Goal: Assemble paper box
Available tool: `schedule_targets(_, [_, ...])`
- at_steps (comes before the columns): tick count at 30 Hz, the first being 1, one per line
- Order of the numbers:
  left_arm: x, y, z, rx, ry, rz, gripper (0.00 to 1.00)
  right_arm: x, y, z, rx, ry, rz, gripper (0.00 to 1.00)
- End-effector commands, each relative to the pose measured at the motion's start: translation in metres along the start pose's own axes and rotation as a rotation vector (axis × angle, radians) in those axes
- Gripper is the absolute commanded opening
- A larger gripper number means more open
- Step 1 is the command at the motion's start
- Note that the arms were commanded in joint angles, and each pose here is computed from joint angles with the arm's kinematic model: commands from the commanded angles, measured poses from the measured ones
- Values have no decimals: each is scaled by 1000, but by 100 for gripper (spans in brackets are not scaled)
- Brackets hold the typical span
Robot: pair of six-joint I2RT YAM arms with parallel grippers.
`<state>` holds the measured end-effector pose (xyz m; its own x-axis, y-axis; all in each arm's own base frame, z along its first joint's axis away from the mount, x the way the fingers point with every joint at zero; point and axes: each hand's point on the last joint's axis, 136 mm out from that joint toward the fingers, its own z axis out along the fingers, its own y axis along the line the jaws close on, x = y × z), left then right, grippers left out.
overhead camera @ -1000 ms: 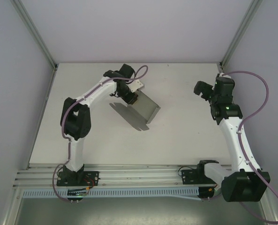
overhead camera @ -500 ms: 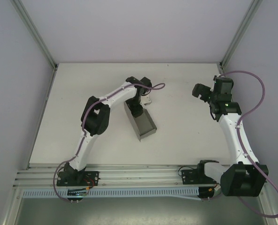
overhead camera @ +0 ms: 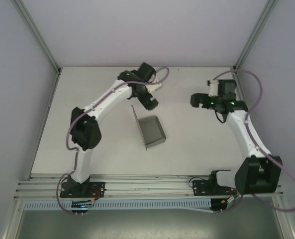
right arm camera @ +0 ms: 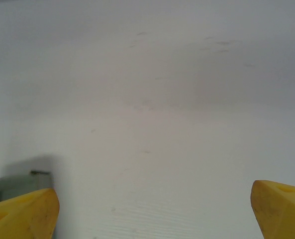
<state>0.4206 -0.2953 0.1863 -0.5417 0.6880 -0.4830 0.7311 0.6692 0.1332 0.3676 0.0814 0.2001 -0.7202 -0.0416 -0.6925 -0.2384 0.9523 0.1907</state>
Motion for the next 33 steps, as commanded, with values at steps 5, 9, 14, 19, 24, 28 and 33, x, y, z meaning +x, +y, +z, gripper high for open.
schedule_targets(5, [50, 109, -32, -162, -65, -665, 98, 39, 121, 51, -398, 246, -709, 99])
schedule_targets(9, [101, 119, -25, -132, -25, -915, 98, 66, 150, 86, -475, 397, -1013, 99])
schedule_targets(14, [143, 113, -24, -131, -8, -1002, 98, 84, 167, 106, -590, 565, -1108, 96])
schedule_targets(19, [175, 104, -35, -191, 44, -1042, 98, 105, 184, 126, -662, 622, -1205, 95])
schedule_targets(24, [189, 91, -42, -183, 15, -1065, 98, 114, 199, 146, -714, 654, -1195, 91])
schedule_targets(28, [196, 82, -47, -165, 0, -1082, 98, 116, 210, 165, -728, 607, -1189, 87])
schedule_targets(33, [206, 75, -56, -171, -9, -1086, 98, 116, 215, 179, -690, 600, -1129, 49])
